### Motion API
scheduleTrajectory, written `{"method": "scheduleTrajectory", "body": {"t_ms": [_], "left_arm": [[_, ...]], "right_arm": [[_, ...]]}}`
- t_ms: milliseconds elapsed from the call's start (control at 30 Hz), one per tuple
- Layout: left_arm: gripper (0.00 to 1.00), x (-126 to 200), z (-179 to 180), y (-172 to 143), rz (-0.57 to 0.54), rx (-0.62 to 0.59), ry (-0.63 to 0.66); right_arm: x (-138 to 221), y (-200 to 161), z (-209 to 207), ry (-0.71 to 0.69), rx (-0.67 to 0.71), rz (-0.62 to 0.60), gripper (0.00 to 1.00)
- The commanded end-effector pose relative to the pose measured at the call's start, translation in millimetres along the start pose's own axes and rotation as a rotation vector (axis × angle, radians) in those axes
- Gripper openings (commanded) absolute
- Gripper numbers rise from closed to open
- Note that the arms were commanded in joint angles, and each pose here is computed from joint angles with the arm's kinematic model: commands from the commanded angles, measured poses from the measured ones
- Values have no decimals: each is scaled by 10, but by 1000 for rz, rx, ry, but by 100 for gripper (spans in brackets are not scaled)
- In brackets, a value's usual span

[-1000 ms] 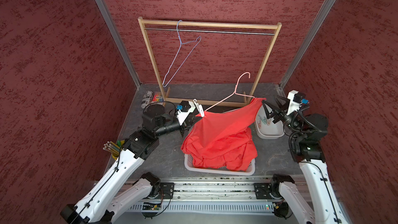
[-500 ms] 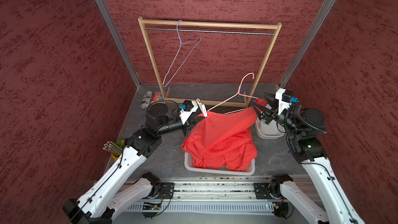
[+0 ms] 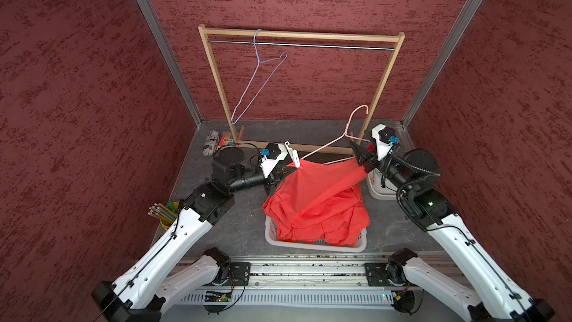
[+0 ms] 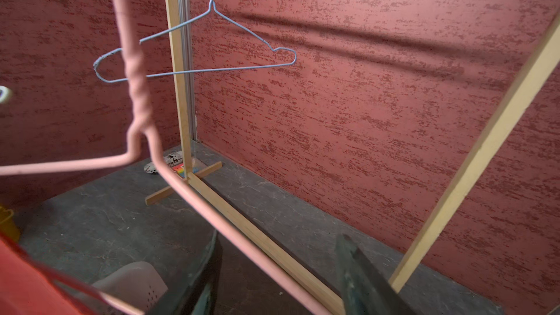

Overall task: Remove the clothespins securing tank tops to the hanger
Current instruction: Adjust the hanger.

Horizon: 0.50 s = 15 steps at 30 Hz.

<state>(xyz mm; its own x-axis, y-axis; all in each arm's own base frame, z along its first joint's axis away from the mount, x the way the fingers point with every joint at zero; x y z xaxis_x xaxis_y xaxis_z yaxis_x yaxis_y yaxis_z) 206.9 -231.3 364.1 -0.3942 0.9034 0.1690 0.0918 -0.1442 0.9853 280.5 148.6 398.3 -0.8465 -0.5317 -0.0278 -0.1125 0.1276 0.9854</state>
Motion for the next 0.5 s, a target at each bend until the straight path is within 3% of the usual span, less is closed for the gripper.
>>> {"method": "scheduleTrajectory", "body": {"t_ms": [0, 167, 267, 467], "left_arm": [[0, 48, -56, 246, -67, -37, -10], [0, -11, -80, 186, -40, -19, -35], [0, -32, -63, 141, -22, -11, -26], [0, 12, -40, 157, -42, -30, 9]], "right_arm": [[21, 137, -43, -65, 48, -40, 53], [6, 151, 45, -59, 89, -46, 37], [21, 141, 67, -58, 99, -41, 35], [52, 68, 103, -36, 97, -4, 18]]}}
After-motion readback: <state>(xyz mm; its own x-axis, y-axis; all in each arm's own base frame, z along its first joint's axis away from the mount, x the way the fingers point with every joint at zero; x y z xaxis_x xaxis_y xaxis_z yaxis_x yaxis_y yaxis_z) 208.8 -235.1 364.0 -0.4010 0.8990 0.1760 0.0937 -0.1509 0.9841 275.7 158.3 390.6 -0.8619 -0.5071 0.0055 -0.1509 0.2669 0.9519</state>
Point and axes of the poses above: each gripper's point midway between its finger pads, its own x axis back along the fingers, its own z axis along the line the jaws close on, y = z × x, the point moved 2 cm from there along x, back along the fingers, and after that the axes turned 2 degrees about x, right-handed, at the moved point
